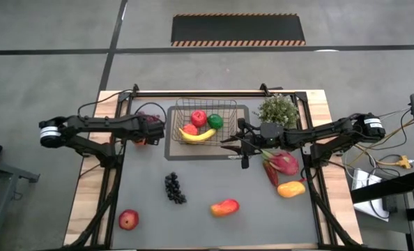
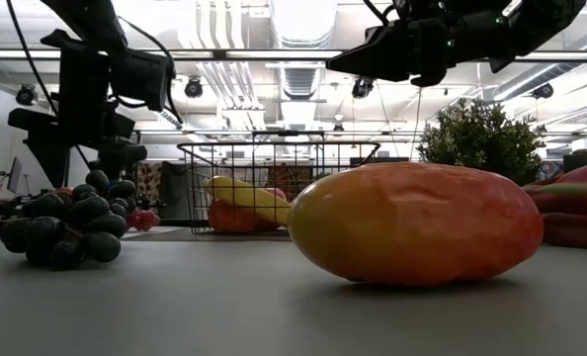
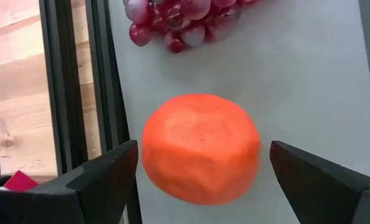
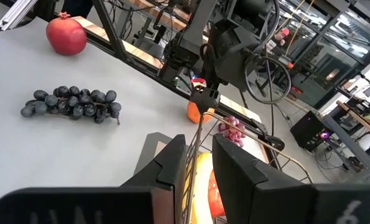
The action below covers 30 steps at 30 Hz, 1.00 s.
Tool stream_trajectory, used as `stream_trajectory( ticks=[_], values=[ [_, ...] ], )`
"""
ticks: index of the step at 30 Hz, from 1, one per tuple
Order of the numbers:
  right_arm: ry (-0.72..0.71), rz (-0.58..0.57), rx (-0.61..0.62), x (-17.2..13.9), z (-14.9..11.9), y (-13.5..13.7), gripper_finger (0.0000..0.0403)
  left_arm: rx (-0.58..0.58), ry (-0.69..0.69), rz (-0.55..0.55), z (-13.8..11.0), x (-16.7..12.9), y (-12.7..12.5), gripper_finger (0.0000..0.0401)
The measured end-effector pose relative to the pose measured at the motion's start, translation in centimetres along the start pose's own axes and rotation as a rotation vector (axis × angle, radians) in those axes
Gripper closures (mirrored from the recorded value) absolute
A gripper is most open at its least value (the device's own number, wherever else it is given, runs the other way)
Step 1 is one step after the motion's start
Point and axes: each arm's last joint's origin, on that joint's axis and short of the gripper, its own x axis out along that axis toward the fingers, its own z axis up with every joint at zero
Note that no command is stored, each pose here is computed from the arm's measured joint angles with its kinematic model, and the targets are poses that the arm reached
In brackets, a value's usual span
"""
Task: Build produce basket
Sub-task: Put the orange into the wire basket
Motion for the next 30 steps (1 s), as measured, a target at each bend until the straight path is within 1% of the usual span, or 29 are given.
stream_trajectory(
  ticks=[26, 30],
  values=[
    [0.014, 0.008, 0.015, 0.0, -0.1, 0.1, 0.0335, 0.038, 0.035, 0.087, -0.2, 1.9, -1.6, 0.0057],
    [0.016, 0.009, 0.016, 0.0, -0.1, 0.1, 0.0335, 0.036, 0.034, 0.086, -0.2, 1.9, -1.6, 0.0069]
  ],
)
